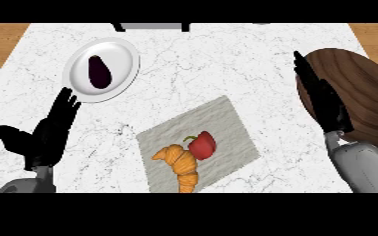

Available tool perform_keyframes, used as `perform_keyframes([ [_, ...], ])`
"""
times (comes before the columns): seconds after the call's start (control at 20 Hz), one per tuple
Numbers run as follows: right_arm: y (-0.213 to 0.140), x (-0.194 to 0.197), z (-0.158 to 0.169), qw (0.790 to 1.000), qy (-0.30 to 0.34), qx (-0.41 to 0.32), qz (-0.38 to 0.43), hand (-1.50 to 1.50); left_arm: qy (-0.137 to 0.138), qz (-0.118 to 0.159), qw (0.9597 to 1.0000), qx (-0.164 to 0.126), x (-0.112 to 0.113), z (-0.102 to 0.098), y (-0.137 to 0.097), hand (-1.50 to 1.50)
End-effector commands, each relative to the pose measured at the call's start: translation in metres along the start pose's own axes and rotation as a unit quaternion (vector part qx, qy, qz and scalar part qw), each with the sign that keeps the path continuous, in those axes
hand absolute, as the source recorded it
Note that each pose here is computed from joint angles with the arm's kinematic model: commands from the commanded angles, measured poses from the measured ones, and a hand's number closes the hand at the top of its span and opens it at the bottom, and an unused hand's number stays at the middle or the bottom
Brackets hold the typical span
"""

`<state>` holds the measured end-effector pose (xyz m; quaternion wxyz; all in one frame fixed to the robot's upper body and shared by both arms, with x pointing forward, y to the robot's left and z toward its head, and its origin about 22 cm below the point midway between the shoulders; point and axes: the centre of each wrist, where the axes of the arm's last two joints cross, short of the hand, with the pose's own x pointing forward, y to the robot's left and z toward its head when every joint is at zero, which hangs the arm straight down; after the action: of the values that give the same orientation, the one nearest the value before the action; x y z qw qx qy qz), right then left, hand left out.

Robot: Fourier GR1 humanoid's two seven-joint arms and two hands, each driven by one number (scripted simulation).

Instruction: Pick the bell pepper from the placemat and place it in the bowl

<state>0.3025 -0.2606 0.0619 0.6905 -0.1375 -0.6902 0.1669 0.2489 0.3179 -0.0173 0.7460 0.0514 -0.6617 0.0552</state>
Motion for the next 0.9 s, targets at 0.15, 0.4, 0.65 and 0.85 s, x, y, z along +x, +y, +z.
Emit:
perform_keyframes([
  [0.15, 0.061, 0.041, 0.023, 0.982, -0.157, 0.046, -0.096, 1.50, -0.077, -0.060, 0.9865, -0.131, 0.035, -0.007, -0.052, 0.00],
  [0.4, 0.115, 0.034, 0.047, 0.982, -0.183, 0.041, 0.015, 1.50, -0.085, -0.062, 0.9651, -0.240, 0.035, 0.009, -0.107, 0.00],
  [0.65, 0.152, 0.017, 0.031, 0.969, -0.233, 0.075, 0.031, -1.50, -0.085, -0.078, 0.9650, -0.236, 0.050, -0.009, -0.103, 0.00],
  [0.85, 0.123, 0.037, 0.029, 0.952, -0.229, 0.107, 0.174, -1.50, -0.079, -0.071, 0.9645, -0.242, 0.046, 0.004, -0.123, 0.00],
])
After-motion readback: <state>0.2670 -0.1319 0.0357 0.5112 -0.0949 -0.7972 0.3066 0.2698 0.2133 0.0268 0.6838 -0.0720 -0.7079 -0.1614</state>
